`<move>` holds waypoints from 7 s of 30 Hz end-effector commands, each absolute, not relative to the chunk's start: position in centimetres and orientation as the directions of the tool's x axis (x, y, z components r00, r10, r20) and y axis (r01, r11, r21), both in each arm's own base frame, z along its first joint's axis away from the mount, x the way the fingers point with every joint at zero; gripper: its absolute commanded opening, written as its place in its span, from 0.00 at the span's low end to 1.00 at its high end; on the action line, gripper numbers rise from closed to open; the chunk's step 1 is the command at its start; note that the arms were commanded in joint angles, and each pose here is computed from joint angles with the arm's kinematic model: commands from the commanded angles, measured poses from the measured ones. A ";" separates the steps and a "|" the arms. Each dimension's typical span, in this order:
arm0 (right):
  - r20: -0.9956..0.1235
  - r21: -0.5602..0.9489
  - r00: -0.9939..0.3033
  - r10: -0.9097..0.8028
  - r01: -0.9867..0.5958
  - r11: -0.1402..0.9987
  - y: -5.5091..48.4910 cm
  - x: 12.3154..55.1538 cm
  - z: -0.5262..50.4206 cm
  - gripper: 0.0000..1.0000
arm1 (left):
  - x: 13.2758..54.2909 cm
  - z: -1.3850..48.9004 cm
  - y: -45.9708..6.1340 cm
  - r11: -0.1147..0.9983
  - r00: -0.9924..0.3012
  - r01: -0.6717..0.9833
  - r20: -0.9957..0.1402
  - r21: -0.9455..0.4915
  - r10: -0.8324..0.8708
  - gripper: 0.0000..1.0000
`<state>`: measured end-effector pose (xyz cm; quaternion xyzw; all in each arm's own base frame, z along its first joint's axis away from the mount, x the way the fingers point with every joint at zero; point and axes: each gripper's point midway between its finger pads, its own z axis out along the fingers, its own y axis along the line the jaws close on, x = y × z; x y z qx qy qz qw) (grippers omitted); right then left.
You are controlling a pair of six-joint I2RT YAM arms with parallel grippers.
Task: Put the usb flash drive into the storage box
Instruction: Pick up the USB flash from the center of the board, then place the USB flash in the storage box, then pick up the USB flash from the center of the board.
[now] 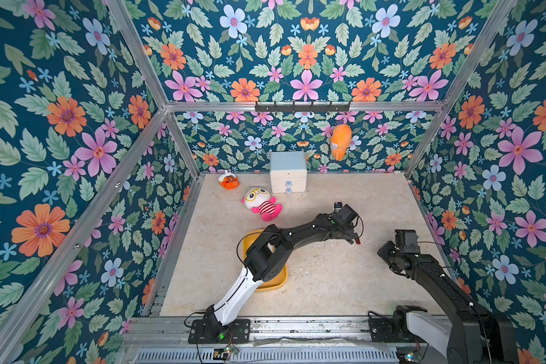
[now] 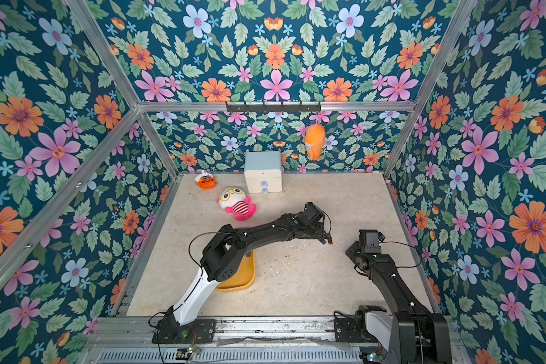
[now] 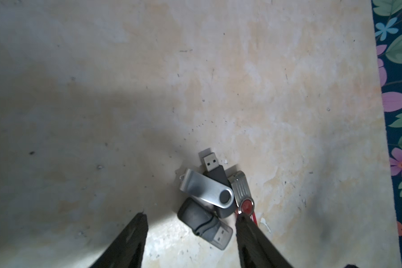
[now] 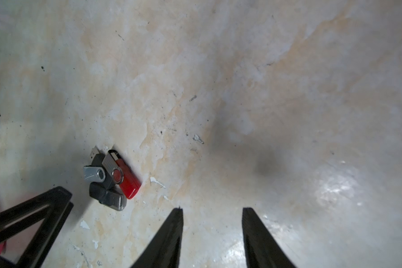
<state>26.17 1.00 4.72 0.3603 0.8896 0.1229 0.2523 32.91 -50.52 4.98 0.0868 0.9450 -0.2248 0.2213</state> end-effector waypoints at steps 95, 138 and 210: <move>-0.349 0.406 -0.632 0.692 0.564 0.719 1.4 26.8 4.6 0.48 | 24.1 -2.5 -44.7 0.815 -0.806 0.580 -0.132 0.023 0.577 0.33; -0.345 0.409 -0.634 0.692 0.562 0.719 1.5 27.0 4.5 0.49 | 26.2 11.1 -27.8 0.958 -0.885 0.281 -0.404 -0.064 0.232 0.15; -0.202 0.107 -0.931 0.305 0.288 0.952 7.6 31.0 5.1 0.56 | 21.2 13.9 -14.7 0.986 -0.875 0.123 -0.481 -0.108 0.056 0.60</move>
